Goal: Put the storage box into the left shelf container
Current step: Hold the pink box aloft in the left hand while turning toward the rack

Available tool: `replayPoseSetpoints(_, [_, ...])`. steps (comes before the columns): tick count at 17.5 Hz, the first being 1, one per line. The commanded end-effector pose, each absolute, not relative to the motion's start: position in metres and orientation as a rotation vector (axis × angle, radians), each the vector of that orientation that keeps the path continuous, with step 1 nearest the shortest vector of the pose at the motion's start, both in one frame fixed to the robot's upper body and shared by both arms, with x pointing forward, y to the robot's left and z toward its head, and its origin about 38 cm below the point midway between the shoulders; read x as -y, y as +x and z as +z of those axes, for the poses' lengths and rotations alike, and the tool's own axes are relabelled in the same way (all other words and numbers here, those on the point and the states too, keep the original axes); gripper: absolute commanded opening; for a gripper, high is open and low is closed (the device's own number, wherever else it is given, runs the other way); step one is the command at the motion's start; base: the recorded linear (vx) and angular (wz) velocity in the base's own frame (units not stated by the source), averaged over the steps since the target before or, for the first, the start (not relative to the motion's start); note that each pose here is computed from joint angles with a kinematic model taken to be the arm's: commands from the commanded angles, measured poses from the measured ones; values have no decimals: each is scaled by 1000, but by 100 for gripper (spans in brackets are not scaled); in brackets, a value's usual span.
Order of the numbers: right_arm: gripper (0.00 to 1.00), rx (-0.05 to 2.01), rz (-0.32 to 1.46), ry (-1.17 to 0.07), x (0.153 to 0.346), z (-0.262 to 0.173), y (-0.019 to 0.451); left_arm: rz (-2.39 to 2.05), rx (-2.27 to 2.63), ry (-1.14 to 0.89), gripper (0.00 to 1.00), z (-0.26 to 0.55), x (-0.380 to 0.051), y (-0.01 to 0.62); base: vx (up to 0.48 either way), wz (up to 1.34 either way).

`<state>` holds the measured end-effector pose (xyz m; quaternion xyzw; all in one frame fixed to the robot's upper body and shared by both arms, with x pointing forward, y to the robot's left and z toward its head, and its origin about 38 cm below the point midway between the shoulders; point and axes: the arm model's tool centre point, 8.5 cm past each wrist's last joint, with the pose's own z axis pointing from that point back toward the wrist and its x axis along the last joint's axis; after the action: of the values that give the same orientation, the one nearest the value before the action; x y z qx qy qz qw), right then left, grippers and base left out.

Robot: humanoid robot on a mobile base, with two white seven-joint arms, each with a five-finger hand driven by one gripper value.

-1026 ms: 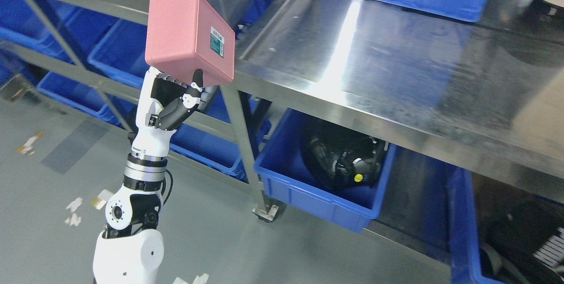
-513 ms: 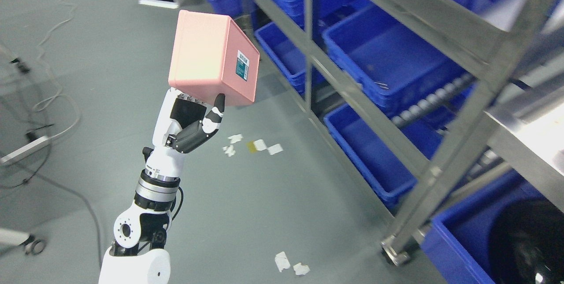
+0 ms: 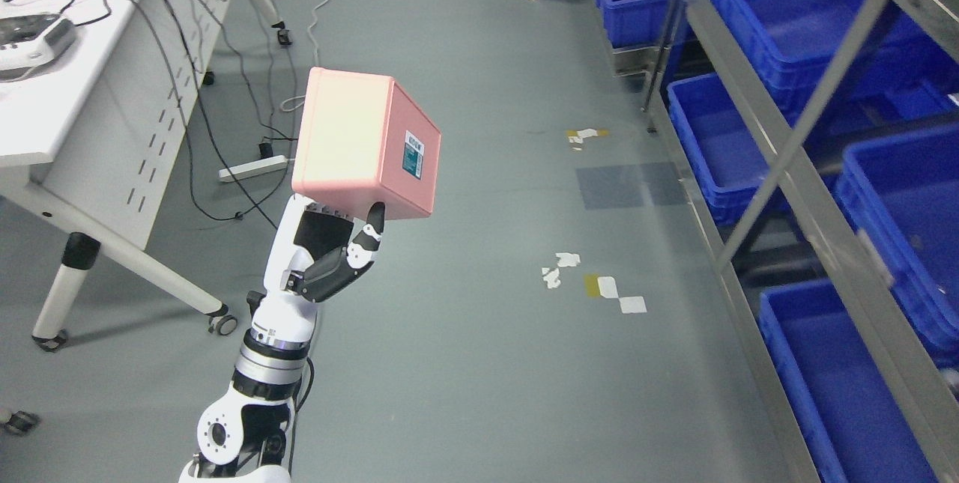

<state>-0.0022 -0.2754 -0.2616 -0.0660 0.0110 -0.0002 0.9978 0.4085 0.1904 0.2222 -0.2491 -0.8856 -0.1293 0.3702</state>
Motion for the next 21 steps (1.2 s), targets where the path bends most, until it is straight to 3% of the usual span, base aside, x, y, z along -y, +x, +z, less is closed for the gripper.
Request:
replayPoseSetpoints(1, [100,-4,-5,-149,287,-261,4,-316,2229,-607,2,197,-202,392,373,574])
replayPoseSetpoints(12, [100,-4,-5,-149,287,-261,4,-279,2180,-584,2,174,-211,381,440,107])
replayPoseSetpoints(21, [100,-4,-5,-149,287,-261,4,-277,2161,-598,3,167,-208,377,573,-16])
